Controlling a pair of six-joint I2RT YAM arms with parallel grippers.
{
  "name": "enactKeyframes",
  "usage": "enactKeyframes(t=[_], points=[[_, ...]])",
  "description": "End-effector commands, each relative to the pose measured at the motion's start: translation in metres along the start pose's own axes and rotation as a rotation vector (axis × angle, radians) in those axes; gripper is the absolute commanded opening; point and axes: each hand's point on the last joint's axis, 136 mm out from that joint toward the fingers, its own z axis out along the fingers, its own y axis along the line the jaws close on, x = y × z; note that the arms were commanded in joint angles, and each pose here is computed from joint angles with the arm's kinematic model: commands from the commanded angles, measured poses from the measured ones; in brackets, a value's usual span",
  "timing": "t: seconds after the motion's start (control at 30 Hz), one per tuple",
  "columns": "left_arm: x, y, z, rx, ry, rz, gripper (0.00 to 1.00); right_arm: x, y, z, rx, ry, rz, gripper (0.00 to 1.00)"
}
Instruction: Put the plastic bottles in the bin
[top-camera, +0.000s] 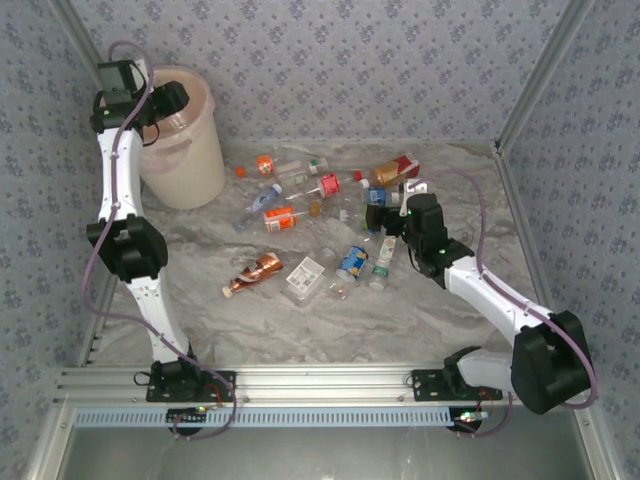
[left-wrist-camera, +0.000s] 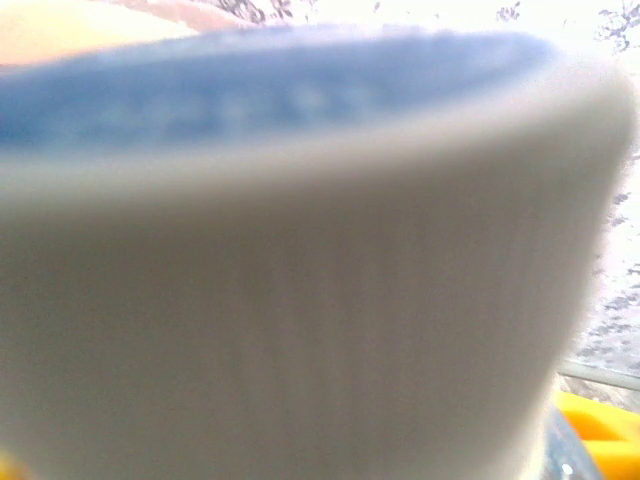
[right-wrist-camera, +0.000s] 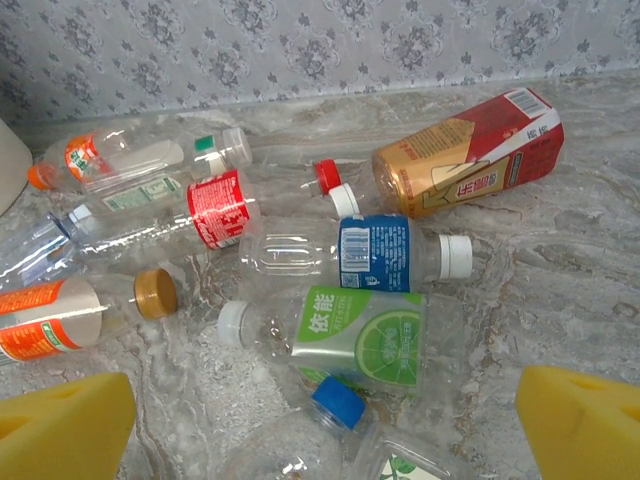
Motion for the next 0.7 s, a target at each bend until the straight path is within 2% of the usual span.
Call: enactKeyframes(t=[0.0,0.13,0.33,0.67], points=[[0.001,-0.031,-0.025,0.085,0.021,-0.025,0.61,0.005,-0.003,0.005,0.024,0.009,-0.011,1.00],[0.016,-0.038,-0.014,0.081,0.057,0.010,0.69,0.007,-0.003,0.007,0.025,0.015,-0.012,1.00],[0.025,-0.043,-0.002,0.120,0.089,-0.014,0.79,0.010,-0.004,0.007,0.030,0.027,-0.014,1.00],[0.016,-0.062,-0.015,0.202,0.079,-0.010,0.85,0.018,-0.003,0.007,0.021,0.062,-0.007,1.00]])
